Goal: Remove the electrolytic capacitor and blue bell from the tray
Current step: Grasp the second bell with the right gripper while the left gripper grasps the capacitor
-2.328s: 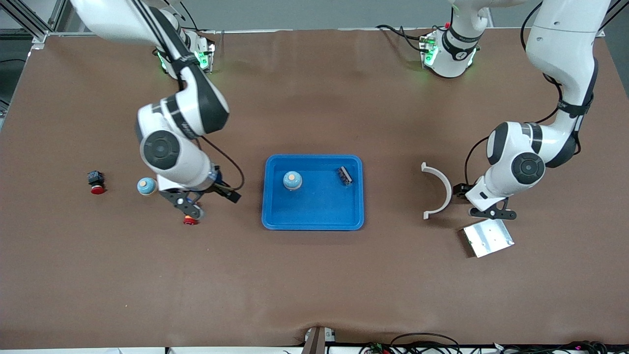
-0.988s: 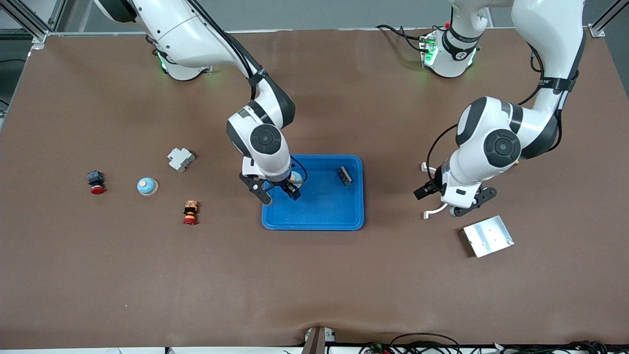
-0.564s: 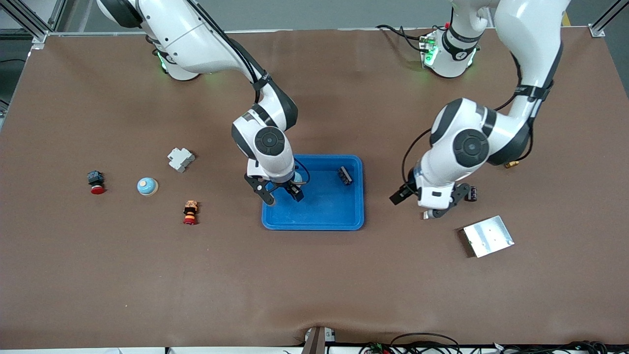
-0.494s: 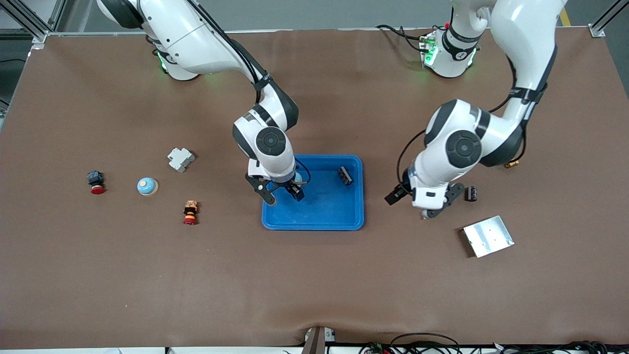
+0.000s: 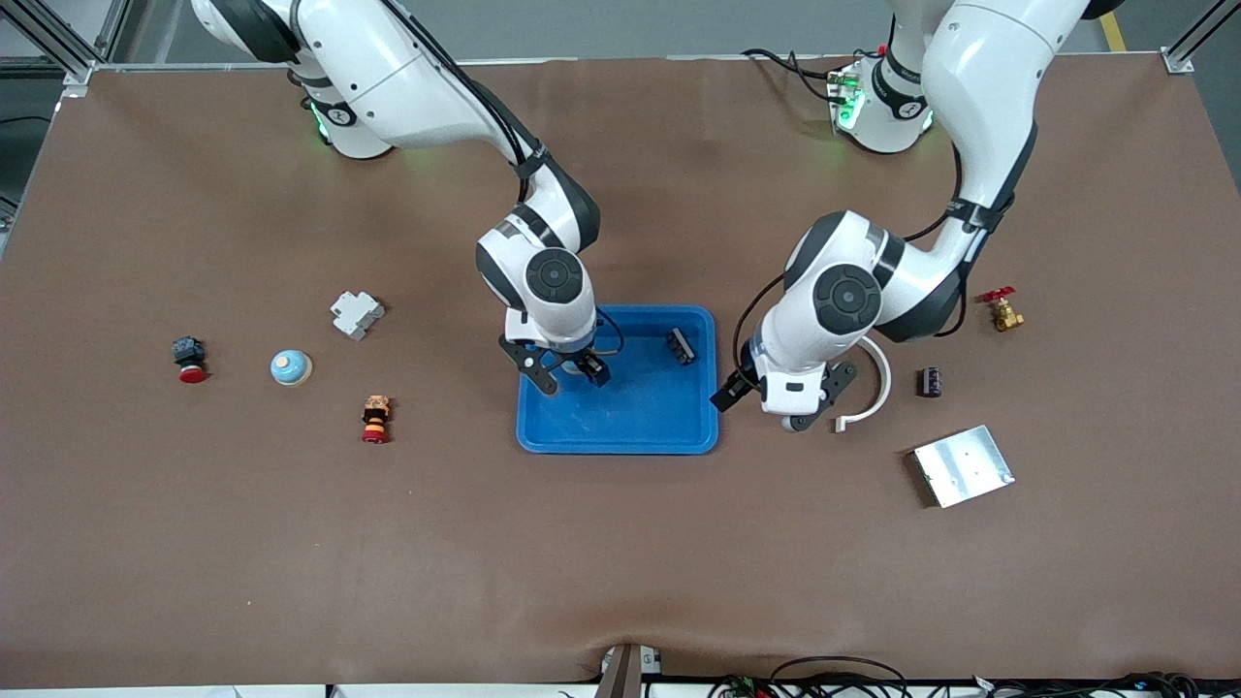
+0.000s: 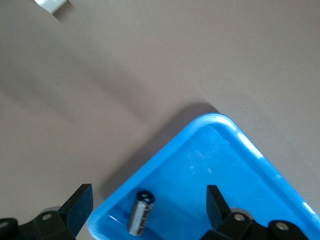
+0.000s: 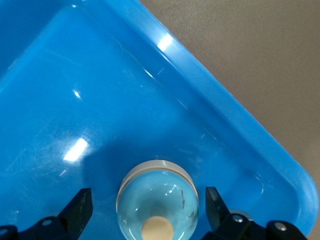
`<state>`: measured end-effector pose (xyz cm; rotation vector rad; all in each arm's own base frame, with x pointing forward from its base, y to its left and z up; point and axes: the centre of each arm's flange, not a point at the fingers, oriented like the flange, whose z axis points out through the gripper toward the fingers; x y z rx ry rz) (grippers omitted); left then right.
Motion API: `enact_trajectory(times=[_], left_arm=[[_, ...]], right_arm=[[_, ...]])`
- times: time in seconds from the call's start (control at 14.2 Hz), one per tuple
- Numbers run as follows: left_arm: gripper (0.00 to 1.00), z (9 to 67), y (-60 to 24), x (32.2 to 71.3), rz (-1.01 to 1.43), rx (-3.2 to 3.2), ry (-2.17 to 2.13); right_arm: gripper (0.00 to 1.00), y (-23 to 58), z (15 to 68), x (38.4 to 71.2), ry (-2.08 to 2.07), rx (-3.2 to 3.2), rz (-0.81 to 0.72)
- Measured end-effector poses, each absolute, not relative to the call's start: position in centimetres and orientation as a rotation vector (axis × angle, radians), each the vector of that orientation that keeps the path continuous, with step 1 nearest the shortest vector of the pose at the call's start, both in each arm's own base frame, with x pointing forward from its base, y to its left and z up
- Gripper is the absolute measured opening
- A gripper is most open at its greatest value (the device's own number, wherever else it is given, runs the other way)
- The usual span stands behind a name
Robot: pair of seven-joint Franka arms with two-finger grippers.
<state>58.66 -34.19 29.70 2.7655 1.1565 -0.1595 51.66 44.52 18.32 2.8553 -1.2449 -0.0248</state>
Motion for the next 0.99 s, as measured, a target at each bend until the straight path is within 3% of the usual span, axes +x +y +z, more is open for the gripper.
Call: enact_trajectory(times=[0.35, 0.42, 0.56, 0.63, 0.99], left_arm=[[1.00, 28.7, -38.9, 57.6, -0.181, 2.728, 1.193], [1.00, 28.4, -39.6, 57.2, -0.189, 2.733, 1.189], [1.00, 27.4, -40.7, 56.4, -0.208, 2.746, 1.181], [1.00, 26.9, -41.0, 56.1, -0.218, 2.754, 1.177], [1.00, 24.6, -42.5, 54.7, -0.258, 2.785, 1.167]], right_arm=[[1.00, 44.6, 18.0, 51.7, -1.245, 2.857, -0.024], [0.93, 44.6, 18.1, 51.7, -1.245, 2.857, -0.024], [0.70, 44.6, 18.1, 51.7, -1.245, 2.858, -0.023], [0.67, 44.6, 18.2, 51.7, -1.246, 2.859, -0.022], [0.67, 44.3, 18.4, 52.3, -1.258, 2.856, -0.010]])
